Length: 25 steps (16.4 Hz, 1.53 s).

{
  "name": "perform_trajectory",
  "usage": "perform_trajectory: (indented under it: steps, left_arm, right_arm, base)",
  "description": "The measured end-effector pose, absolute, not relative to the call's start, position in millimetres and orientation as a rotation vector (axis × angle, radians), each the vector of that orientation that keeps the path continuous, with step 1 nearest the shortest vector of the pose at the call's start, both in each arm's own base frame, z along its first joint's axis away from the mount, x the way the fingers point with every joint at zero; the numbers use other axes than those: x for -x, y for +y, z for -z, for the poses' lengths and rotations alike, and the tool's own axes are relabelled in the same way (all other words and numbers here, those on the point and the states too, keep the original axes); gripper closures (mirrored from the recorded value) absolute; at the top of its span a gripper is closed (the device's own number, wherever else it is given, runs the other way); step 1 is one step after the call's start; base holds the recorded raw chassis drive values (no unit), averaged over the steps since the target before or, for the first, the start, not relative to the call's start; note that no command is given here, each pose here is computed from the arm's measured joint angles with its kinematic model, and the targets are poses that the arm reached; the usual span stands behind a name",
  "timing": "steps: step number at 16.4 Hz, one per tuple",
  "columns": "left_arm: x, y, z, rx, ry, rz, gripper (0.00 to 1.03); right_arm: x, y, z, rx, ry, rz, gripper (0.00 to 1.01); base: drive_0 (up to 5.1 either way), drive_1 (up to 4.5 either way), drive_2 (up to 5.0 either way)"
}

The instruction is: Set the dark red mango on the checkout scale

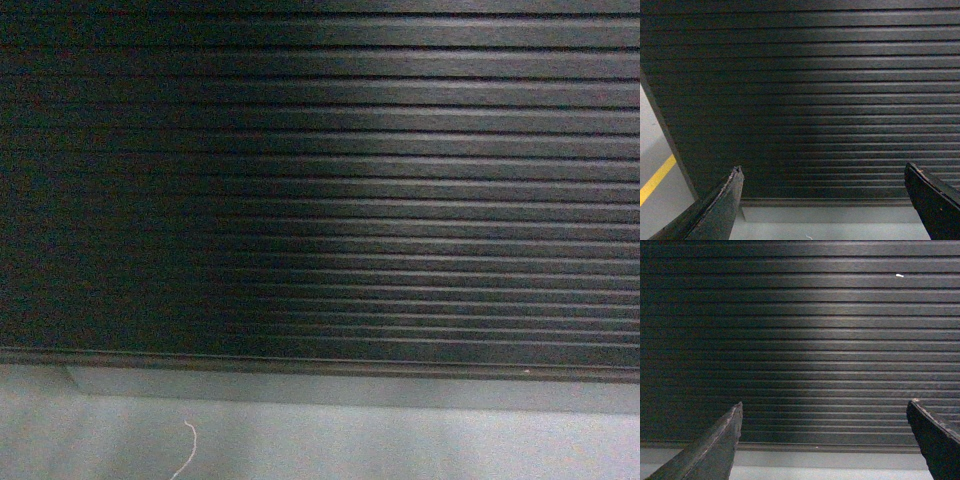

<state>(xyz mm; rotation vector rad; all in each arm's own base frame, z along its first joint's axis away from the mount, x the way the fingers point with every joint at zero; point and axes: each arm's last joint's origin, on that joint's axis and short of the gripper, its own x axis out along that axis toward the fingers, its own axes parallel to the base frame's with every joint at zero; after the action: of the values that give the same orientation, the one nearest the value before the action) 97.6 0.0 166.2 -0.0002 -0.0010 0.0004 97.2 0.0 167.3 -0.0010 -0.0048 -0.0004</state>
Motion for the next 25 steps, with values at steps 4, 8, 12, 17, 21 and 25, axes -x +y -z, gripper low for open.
perform_trajectory:
  steps: [4,8,12,17,21,25]
  left_arm:
    - [-97.6,0.0,-165.9,0.0,0.002,0.0,0.05]
    - [-97.6,0.0,-165.9,0.0,0.002,0.0,0.05]
    - [-97.6,0.0,-165.9,0.0,0.002,0.0,0.05]
    - [-97.6,0.0,-165.9,0.0,0.002,0.0,0.05]
    - [-97.6,0.0,-165.9,0.0,0.002,0.0,0.05]
    - [-97.6,0.0,-165.9,0.0,0.002,0.0,0.05]
  right_arm:
    - [-97.2,0.0,-167.4,0.001,-0.006,0.0,0.03]
    - [-97.2,0.0,-167.2,0.001,-0.004,0.0,0.03]
    - [-97.2,0.0,-167.2,0.001,-0.004,0.0,0.03]
    - [-97.2,0.0,-167.2,0.001,-0.004,0.0,0.03]
    - [-97.2,0.0,-167.2,0.001,-0.004,0.0,0.03]
    - [-97.2,0.0,-167.3,0.001,-0.005,0.0,0.03]
  base:
    - [0.0,1.64,-1.6]
    - [0.0,0.0,0.0]
    - [0.0,0.0,0.0]
    - [0.0,0.0,0.0]
    - [0.0,0.0,0.0]
    - [0.0,0.0,0.0]
